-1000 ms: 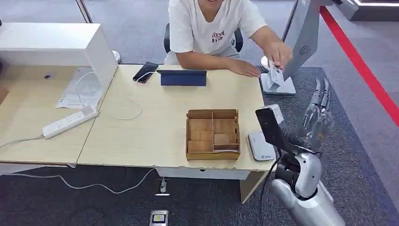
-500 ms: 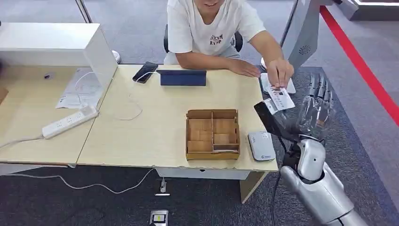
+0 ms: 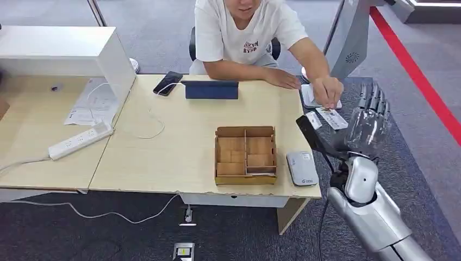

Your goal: Pass the card to the sensor for recognition and then transmit it.

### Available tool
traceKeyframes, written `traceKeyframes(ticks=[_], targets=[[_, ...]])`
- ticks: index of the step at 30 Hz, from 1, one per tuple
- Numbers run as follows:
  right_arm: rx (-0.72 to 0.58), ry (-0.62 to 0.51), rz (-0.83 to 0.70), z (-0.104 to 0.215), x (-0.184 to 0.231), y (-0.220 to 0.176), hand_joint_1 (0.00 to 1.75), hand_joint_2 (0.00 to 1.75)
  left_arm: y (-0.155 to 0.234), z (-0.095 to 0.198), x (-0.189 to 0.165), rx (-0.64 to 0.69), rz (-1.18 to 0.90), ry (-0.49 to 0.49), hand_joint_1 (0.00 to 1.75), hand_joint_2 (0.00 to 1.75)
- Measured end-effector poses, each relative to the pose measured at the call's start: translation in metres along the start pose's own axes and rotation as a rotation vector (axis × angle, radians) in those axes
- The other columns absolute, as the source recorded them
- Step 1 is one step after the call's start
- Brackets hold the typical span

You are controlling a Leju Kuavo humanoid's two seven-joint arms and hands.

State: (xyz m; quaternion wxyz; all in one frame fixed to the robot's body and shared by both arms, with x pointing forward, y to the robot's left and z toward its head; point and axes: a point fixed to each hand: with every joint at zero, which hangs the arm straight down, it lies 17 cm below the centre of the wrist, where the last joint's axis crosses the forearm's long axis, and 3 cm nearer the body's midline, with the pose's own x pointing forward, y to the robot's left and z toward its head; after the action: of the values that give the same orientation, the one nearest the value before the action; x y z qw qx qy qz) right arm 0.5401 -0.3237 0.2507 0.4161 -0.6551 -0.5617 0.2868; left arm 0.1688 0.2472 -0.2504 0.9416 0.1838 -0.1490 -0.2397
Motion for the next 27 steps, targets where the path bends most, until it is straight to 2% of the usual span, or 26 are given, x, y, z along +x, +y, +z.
traceKeyframes(ticks=[27], targets=[[0.056, -0.031, -0.010, 0.004, 0.018, 0.013, 1.75, 1.75, -0.005, 0.003, 0.010, 0.004, -0.030, -0.052, 0.00, 0.00]])
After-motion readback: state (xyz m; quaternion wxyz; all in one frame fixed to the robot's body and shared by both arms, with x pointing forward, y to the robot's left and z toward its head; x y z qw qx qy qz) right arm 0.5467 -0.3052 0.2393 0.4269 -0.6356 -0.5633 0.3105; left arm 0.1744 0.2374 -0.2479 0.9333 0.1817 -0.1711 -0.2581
